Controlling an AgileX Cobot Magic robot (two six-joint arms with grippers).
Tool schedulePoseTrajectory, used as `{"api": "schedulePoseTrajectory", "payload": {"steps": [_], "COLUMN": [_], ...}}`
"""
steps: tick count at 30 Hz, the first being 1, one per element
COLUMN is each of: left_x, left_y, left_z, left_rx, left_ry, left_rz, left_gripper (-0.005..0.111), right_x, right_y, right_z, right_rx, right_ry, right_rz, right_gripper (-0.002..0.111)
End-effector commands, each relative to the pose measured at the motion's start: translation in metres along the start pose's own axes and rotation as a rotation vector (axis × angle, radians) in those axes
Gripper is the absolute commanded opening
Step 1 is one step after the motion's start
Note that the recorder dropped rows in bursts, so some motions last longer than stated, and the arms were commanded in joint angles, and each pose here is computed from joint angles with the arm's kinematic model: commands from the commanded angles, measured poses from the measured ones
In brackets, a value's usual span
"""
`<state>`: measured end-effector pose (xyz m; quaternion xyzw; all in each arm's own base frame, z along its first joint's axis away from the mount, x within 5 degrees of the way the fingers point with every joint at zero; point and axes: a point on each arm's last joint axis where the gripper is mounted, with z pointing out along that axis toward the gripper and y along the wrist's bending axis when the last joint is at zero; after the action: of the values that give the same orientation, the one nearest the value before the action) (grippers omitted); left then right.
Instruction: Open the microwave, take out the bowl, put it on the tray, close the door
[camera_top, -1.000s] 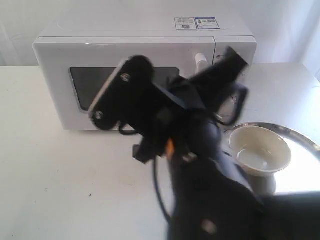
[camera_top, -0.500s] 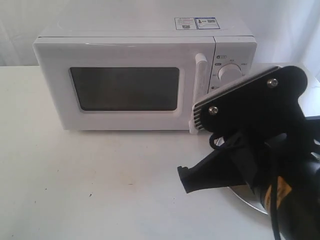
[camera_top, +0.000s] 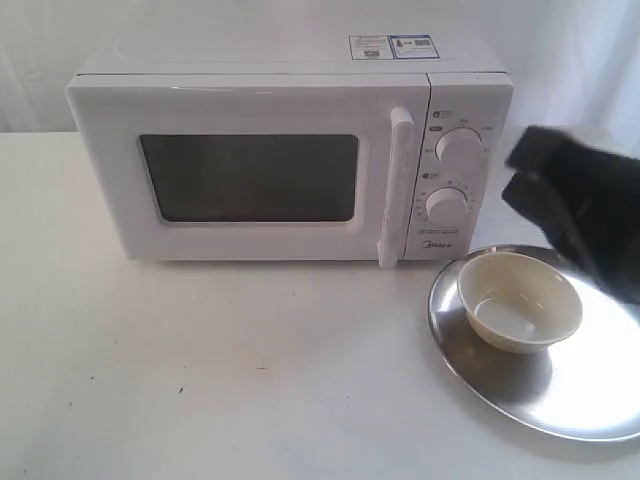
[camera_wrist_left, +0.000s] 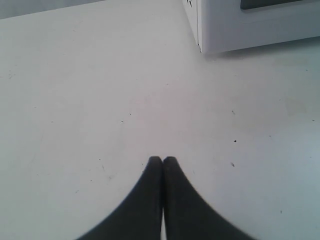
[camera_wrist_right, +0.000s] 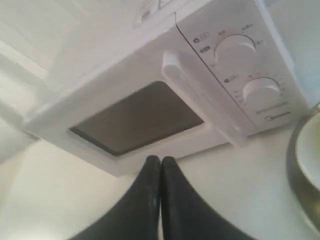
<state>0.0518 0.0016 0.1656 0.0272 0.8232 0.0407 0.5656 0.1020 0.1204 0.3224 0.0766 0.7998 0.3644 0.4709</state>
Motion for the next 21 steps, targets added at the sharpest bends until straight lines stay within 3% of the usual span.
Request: {"api": "schedulePoseTrajectory", "payload": {"steps": [1, 4, 6, 10, 13, 18, 20, 21], "left_x": [-0.001, -0.001, -0.001, -0.001, -0.001, -0.001, -0.001, -0.001], "left_y": [0.0, 0.0, 0.0, 0.0, 0.0, 0.0, 0.0, 0.0], "left_z": [0.0, 0.0, 0.0, 0.0, 0.0, 0.0, 0.0, 0.0], "left_rx": [0.006, 0.006, 0.006, 0.006, 0.006, 0.006, 0.006, 0.006], "left_ry": [-0.004, -0.004, -0.004, -0.004, -0.004, -0.002, -0.002, -0.002], "left_rz": [-0.008, -0.008, -0.008, -0.008, -0.008, -0.008, -0.008, -0.008], "left_gripper": [0.0, 0.0, 0.0, 0.0, 0.0, 0.0, 0.0, 0.0], "right_x": [-0.019, -0.014, 0.003, 0.038, 0.05, 0.056, 0.06, 0.064], "right_y": [-0.031, -0.054, -0.08, -0.112, -0.125, -0.142, -0.153, -0.16], "right_z": [-0.028, -0.049, -0.066, -0.067, -0.064, -0.06, -0.058, -0.058], "right_rx": [-0.168, -0.227, -0.271, -0.38, -0.406, -0.191, -0.03, 0.092], "right_ry": [-0.101, -0.203, -0.305, -0.388, -0.406, -0.421, -0.426, -0.414], "right_rz": [0.231, 0.326, 0.523, 0.775, 0.879, 0.914, 0.826, 0.665], "right_gripper": [0.0, 0.0, 0.0, 0.0, 0.0, 0.0, 0.0, 0.0]}}
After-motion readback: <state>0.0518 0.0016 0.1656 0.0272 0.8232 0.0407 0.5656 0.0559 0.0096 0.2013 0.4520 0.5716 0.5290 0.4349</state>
